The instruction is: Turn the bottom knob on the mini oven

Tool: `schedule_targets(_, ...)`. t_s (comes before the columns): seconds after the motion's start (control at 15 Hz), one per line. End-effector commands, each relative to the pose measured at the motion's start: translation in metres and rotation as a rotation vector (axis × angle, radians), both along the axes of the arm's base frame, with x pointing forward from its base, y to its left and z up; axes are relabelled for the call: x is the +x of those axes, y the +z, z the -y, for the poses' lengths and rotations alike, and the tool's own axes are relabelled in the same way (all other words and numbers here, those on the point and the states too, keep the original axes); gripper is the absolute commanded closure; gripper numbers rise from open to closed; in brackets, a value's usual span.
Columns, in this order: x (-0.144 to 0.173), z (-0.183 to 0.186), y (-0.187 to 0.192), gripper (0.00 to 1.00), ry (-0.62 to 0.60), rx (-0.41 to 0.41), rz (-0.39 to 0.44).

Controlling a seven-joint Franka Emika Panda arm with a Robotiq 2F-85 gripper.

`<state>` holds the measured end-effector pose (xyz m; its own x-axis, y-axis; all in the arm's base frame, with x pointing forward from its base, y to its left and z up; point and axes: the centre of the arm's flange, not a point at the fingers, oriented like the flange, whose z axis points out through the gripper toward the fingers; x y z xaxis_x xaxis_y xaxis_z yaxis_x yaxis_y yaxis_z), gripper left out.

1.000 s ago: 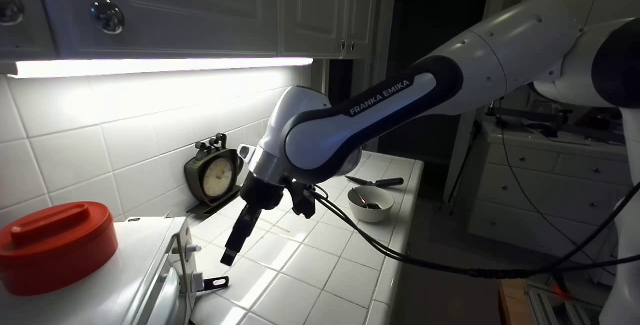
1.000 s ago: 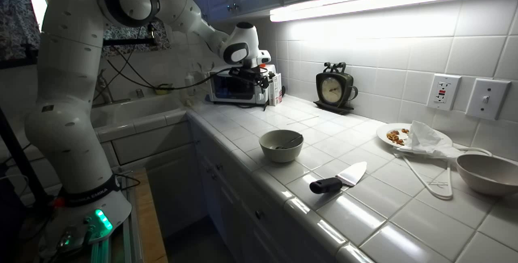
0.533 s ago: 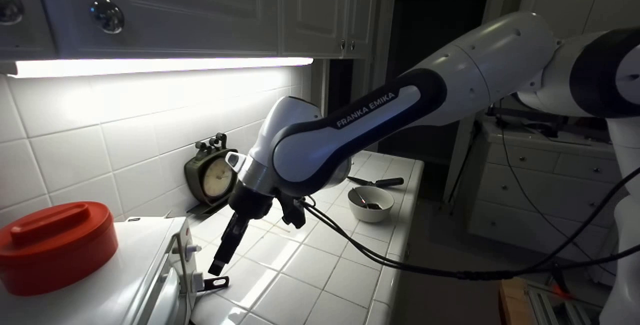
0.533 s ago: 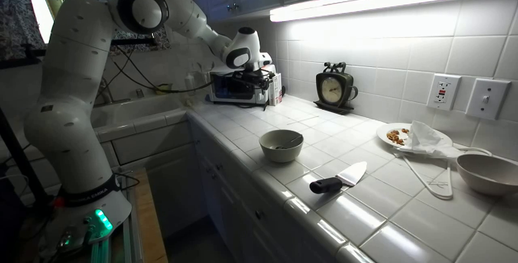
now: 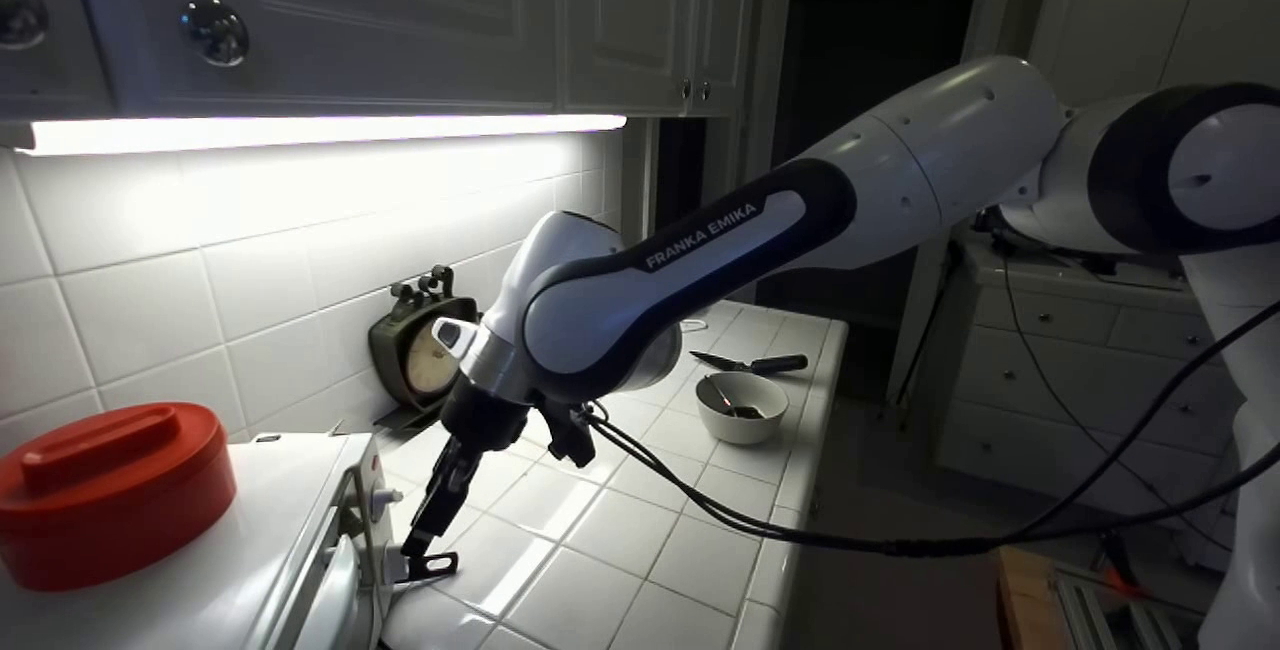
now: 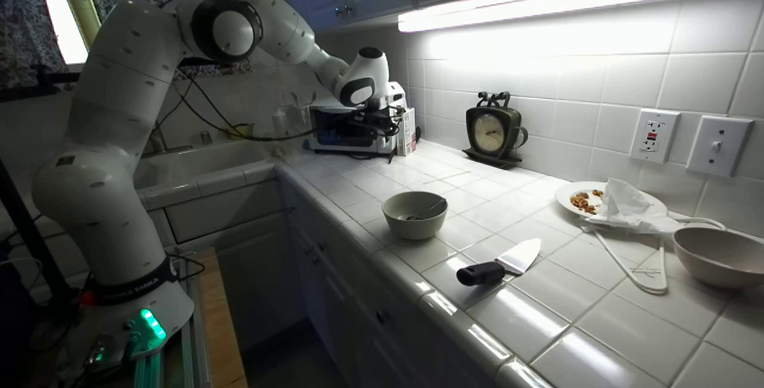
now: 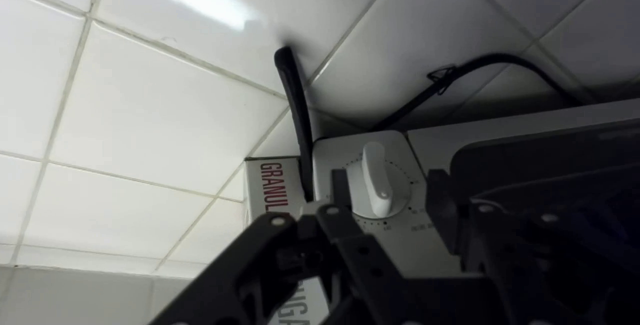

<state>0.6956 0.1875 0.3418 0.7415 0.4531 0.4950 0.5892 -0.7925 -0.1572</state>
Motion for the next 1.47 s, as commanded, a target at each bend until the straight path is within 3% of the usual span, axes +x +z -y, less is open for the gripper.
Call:
schedule_targets(0.0,0.0134,-0.0032,-0.0035,0.59,0.034,0.022,0.032)
schedule_targets(0.33,0.0166,-0.0072,-0.0054,0.79,0.046,0.028,0.041)
schedule_targets(0.67,0.0198,-0.0066,-0.0089,0.69,0.042,0.027,0.044)
schedule_targets(0.87,0.0202,-0.0056,-0.0110,0.69,0.037,0.029,0.044)
schedule_targets(1.13,0.0175,-0.0047,-0.0074,1.00,0.034,0.035,0.044)
schedule_targets(1.4,0.0205,0.0000,-0.0073,0.97,0.023,0.052,0.014)
